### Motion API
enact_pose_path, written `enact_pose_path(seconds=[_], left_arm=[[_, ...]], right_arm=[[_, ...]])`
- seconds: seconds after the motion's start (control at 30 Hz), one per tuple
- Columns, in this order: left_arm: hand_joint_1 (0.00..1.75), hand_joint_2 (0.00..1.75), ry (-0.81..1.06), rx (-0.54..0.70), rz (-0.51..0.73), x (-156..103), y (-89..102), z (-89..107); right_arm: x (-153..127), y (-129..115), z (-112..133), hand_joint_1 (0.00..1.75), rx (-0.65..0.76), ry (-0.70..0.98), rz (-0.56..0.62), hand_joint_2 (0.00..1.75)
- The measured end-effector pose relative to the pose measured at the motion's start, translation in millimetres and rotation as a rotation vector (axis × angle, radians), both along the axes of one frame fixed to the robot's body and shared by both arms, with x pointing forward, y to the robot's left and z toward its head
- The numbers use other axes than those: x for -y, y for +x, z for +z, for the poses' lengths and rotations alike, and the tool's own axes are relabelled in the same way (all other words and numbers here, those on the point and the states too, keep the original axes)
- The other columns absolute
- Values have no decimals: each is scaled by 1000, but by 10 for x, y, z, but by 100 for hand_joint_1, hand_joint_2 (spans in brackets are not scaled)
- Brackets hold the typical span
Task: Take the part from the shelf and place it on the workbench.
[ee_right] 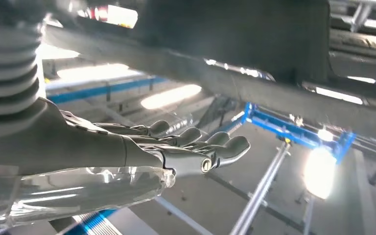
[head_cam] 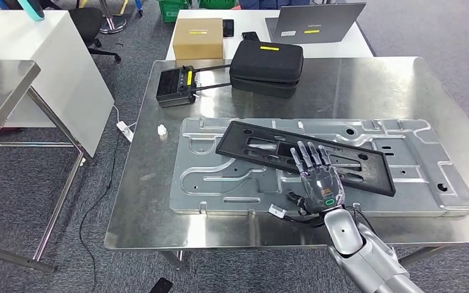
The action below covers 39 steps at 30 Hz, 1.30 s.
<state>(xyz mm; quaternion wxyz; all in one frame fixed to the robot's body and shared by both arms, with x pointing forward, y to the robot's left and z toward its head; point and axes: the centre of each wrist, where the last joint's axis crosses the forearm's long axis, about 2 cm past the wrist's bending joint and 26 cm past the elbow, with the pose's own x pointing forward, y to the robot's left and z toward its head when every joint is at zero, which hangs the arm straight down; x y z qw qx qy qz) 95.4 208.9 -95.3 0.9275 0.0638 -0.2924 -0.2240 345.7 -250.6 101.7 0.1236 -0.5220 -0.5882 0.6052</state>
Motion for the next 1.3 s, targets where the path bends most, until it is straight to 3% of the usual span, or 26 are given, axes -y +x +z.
enact_pose_path(seconds=[0.2,0.43,0.57,0.73,0.83,0.97,1.3], left_arm=[[0,0,4,5,23,-16,-12,-4],[0,0,24,-3,48,-33,-100,-23],[0,0,31,-2,53,-34,-102,-23],[0,0,54,17,71,-32,-130,-26],[0,0,58,16,82,-35,-159,-31],[0,0,60,13,89,-39,-181,-35],[0,0,75,5,121,-68,-231,-47]], right_arm=[[221,-134,77,0,2,32,44,0],[477,-532,323,0,82,326,110,0],[501,-689,371,0,74,458,135,0],[375,-870,643,0,111,939,264,0],[315,-996,828,0,175,1136,327,0],[300,-1114,963,0,233,1240,363,0],[287,-1291,1016,0,256,1444,439,0]])
